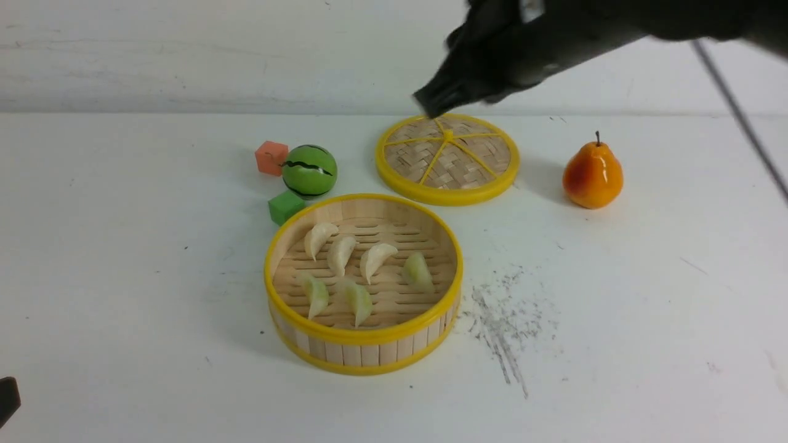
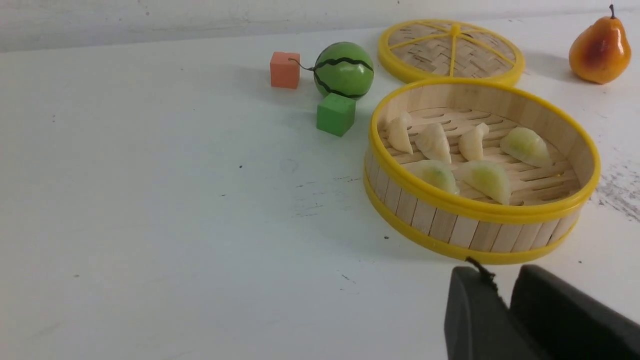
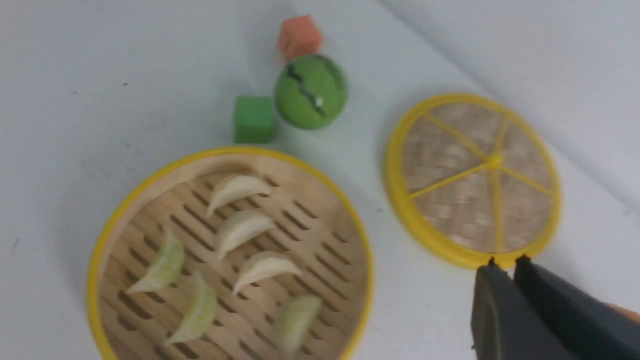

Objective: Put the dumplings into the steamer on the white table.

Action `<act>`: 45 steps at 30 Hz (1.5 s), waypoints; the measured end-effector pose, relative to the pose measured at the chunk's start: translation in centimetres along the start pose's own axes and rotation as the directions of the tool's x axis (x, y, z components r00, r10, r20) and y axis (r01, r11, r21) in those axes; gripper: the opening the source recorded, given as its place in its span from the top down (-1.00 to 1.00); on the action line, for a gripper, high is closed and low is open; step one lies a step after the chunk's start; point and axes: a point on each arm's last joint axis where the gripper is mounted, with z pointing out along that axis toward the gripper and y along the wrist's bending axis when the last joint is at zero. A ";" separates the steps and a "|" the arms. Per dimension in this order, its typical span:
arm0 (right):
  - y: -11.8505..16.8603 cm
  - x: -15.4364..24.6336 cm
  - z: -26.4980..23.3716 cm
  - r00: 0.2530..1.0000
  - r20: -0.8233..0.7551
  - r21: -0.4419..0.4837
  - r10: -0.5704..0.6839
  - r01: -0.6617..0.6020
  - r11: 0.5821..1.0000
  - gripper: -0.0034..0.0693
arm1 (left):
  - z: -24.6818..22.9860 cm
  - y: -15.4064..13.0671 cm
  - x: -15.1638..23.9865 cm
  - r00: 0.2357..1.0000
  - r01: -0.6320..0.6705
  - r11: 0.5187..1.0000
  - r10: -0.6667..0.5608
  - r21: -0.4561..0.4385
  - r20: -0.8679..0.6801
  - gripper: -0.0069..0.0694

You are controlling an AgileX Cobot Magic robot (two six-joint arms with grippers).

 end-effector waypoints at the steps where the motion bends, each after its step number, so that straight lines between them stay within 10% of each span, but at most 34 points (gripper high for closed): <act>1: -0.3 0.2 -1.1 1.000 0.012 0.019 0.000 -0.001 1.000 0.91 | 0.0 0.0 0.0 1.000 0.000 1.000 0.000 0.000 0.001 0.53; 12: -0.3 12.9 -10.3 0.978 0.180 0.006 0.104 -0.106 0.994 0.96 | 0.0 0.0 0.1 1.000 0.000 1.000 0.000 -0.005 -0.007 0.51; 29: 4.8 25.4 -9.8 0.824 0.474 -0.374 0.311 -0.132 0.918 0.93 | 0.0 0.1 0.2 1.000 0.000 1.000 0.000 -0.012 -0.018 0.46; 45: 2.4 31.4 -13.6 0.873 0.424 -0.098 0.242 -0.221 0.970 0.93 | 0.0 0.1 0.2 1.000 0.000 1.000 0.000 -0.013 -0.020 0.43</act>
